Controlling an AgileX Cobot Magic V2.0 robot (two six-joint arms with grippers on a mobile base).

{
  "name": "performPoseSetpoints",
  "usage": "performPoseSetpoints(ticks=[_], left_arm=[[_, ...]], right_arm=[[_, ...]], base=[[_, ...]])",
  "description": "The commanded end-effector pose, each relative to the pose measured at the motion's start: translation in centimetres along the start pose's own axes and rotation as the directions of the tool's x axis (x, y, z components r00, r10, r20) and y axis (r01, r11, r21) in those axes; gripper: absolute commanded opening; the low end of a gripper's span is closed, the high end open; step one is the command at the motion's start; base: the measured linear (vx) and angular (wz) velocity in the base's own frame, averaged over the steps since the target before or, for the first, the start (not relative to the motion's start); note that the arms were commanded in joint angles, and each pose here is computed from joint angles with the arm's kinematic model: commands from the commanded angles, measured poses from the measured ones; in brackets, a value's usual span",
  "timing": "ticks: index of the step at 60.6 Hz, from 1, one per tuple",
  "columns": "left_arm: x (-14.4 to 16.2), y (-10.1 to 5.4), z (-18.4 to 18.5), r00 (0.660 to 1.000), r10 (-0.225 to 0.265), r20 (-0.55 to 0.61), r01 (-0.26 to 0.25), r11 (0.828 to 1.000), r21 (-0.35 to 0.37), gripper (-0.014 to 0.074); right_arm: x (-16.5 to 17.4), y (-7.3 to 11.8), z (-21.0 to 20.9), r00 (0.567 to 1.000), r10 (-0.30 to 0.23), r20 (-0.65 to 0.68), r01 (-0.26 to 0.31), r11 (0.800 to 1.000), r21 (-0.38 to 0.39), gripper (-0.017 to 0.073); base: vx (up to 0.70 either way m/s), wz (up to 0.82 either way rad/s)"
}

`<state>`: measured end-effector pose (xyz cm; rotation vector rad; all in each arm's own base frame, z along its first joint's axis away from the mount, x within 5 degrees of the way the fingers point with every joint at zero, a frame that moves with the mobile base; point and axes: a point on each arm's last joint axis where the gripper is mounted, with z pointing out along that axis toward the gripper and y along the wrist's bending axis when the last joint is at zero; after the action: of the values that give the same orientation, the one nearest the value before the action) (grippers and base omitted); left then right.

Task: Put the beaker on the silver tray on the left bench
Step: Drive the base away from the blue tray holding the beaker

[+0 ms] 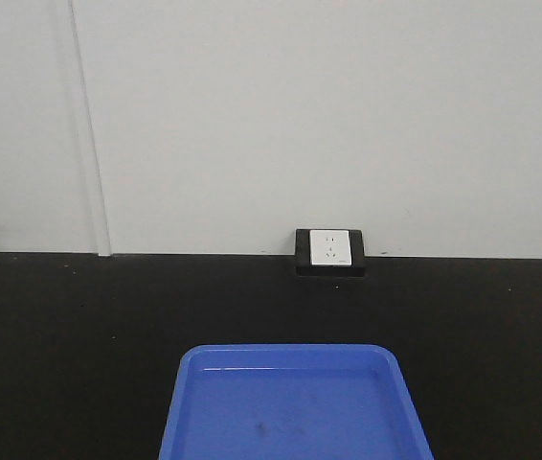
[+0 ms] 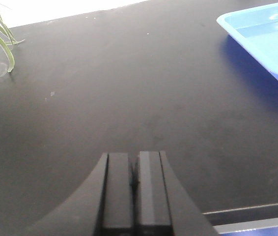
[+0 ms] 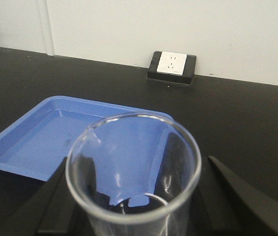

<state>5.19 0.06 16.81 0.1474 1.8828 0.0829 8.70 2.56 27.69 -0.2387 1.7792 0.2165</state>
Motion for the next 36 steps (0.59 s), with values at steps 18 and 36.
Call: performPoseSetpoints(ticks=[18, 36], left_arm=[[-0.16, -0.09, 0.16, 0.997, -0.002, 0.071, 0.002, 1.0, 0.004, 0.0001], [-0.16, -0.09, 0.16, 0.997, -0.002, 0.071, 0.002, 1.0, 0.004, 0.0001]], right_arm=[[-1.66, 0.21, -0.28, 0.995, -0.013, 0.098, 0.015, 1.0, -0.021, -0.001], [-1.66, 0.21, -0.28, 0.995, -0.013, 0.098, 0.015, 1.0, -0.021, -0.001]], base=[[0.0, 0.0], [0.0, 0.0]])
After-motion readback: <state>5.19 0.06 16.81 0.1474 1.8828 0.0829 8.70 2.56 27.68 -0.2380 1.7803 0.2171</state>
